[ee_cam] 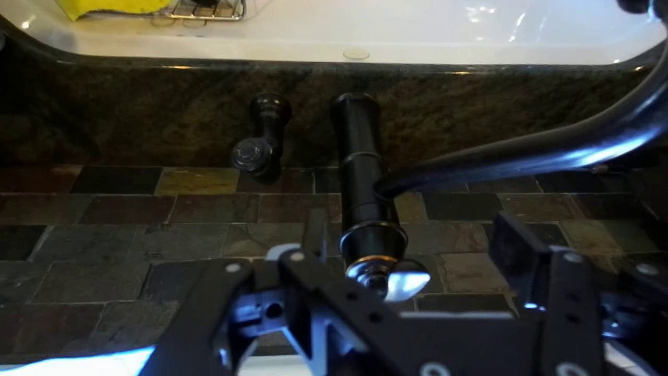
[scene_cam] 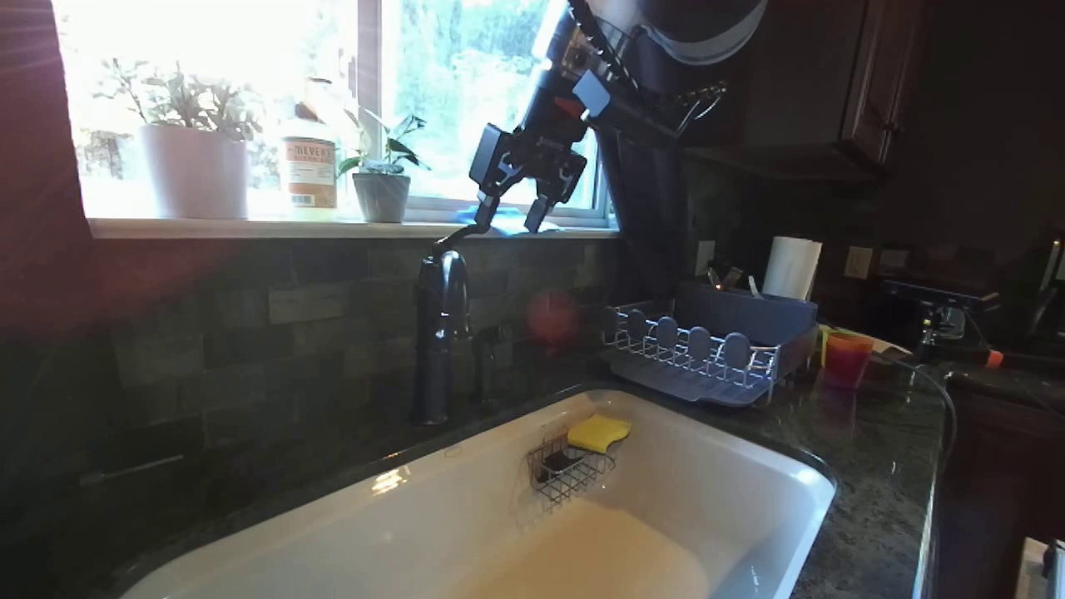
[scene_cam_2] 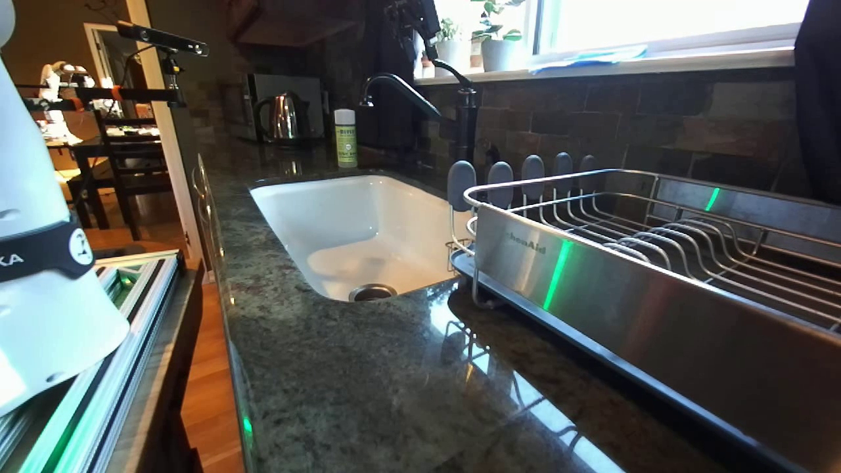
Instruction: Move the faucet to the left then push the faucet handle upwards.
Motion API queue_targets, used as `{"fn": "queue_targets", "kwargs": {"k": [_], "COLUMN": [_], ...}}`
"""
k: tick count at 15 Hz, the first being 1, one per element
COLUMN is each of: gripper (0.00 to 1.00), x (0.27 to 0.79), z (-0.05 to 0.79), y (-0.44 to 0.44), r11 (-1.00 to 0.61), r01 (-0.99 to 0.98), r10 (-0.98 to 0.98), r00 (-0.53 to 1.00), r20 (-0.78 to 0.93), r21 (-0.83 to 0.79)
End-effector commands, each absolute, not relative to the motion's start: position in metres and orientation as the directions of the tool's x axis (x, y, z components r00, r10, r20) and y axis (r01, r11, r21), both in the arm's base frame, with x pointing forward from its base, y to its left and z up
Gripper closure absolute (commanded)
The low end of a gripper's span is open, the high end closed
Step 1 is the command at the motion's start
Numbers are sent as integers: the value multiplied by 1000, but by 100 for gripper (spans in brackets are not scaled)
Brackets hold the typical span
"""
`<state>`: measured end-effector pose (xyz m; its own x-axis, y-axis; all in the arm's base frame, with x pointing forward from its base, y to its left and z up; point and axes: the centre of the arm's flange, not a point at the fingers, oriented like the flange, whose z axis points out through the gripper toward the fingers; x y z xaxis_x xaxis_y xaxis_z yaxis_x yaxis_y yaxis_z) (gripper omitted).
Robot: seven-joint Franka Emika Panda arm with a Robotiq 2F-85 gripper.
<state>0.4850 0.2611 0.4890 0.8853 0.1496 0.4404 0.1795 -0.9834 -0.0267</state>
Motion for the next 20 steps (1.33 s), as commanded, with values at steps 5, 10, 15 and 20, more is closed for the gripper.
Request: {"fn": "queue_targets", "kwargs": {"k": [5, 10, 15, 20], "gripper": [43, 54, 74, 95], "x": [507, 512, 511, 512], "z": [470, 465, 469, 478], "y": [270, 275, 276, 276], "r11": [-975, -972, -976, -980], "r01": [221, 235, 216, 201], "r10": [179, 174, 166, 157], "r00": [819, 793, 775, 759], "r20": [545, 584, 610, 632], "r21": [-13, -29, -10, 2]}}
